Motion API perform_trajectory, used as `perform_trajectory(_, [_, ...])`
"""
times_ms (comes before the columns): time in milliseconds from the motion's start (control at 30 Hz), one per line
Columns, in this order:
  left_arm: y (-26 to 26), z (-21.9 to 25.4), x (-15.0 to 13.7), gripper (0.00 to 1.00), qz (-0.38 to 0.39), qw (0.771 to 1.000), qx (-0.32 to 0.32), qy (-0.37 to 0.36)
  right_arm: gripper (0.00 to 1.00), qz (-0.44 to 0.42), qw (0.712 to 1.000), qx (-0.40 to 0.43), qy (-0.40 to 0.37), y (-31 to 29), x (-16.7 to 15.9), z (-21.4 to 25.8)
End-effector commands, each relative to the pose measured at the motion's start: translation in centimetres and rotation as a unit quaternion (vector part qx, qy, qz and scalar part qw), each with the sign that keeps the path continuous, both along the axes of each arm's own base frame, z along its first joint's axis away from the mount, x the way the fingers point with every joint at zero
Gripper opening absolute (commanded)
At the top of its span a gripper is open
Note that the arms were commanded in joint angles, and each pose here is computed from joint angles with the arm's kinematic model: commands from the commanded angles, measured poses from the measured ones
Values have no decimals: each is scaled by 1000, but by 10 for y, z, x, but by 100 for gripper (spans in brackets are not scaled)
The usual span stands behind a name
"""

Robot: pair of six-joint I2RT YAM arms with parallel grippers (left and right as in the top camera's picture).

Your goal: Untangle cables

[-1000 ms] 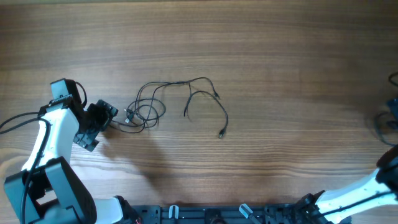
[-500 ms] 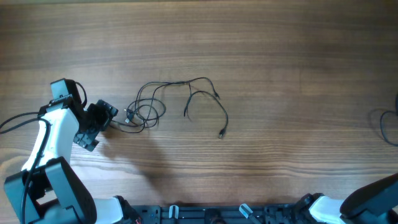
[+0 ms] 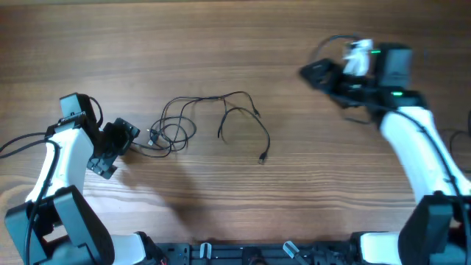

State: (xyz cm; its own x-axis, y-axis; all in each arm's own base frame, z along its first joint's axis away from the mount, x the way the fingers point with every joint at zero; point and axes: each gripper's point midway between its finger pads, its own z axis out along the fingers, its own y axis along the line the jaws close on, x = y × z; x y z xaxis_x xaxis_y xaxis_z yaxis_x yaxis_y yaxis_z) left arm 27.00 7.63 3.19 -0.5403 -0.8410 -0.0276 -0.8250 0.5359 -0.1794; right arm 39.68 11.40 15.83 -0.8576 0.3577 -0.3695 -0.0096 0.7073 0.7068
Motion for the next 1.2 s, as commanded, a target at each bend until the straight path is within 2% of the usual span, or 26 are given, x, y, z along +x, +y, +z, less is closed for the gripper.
perform_trajectory(0, [-1, -3, -2, 100, -2, 1000, 1, 6, 100, 45, 996, -78, 2, 51, -7, -37])
perform_trajectory(233, [-1, -3, -2, 100, -2, 1000, 1, 6, 100, 114, 983, -140, -11, 128, -25, -83])
perform_trajectory(367, [-1, -3, -2, 100, -2, 1000, 1, 6, 100, 159, 976, -146, -2, 164, -43, -113])
perform_trajectory(600, [-1, -3, -2, 100, -2, 1000, 1, 6, 90, 202, 967, -154, 8, 193, -66, -140])
perform_trajectory(633, [-1, -3, -2, 100, -2, 1000, 1, 6, 85, 202, 968, -151, 1, 196, -65, -138])
perform_trajectory(767, [-1, -3, -2, 100, -2, 1000, 1, 6, 50, 171, 978, -114, -21, 207, -49, -124])
perform_trajectory(800, [-1, -3, -2, 100, -2, 1000, 1, 5, 36, 161, 981, -102, -26, 210, -45, -119])
perform_trajectory(833, [0, -2, 1, 100, -2, 1000, 3, 0, 9, 152, 984, -90, -29, 213, -41, -115])
perform_trajectory(867, [2, -2, 5, 100, -2, 1000, 6, -9, 4, 141, 987, -77, -30, 216, -38, -110])
perform_trajectory(933, [4, -1, 12, 100, -2, 1000, 11, -22, 4, 130, 990, -47, -28, 222, -35, -101])
perform_trajectory(1167, [5, 0, 14, 100, -2, 1000, 13, -26, 4, 190, 980, 12, -50, 231, -50, -53])
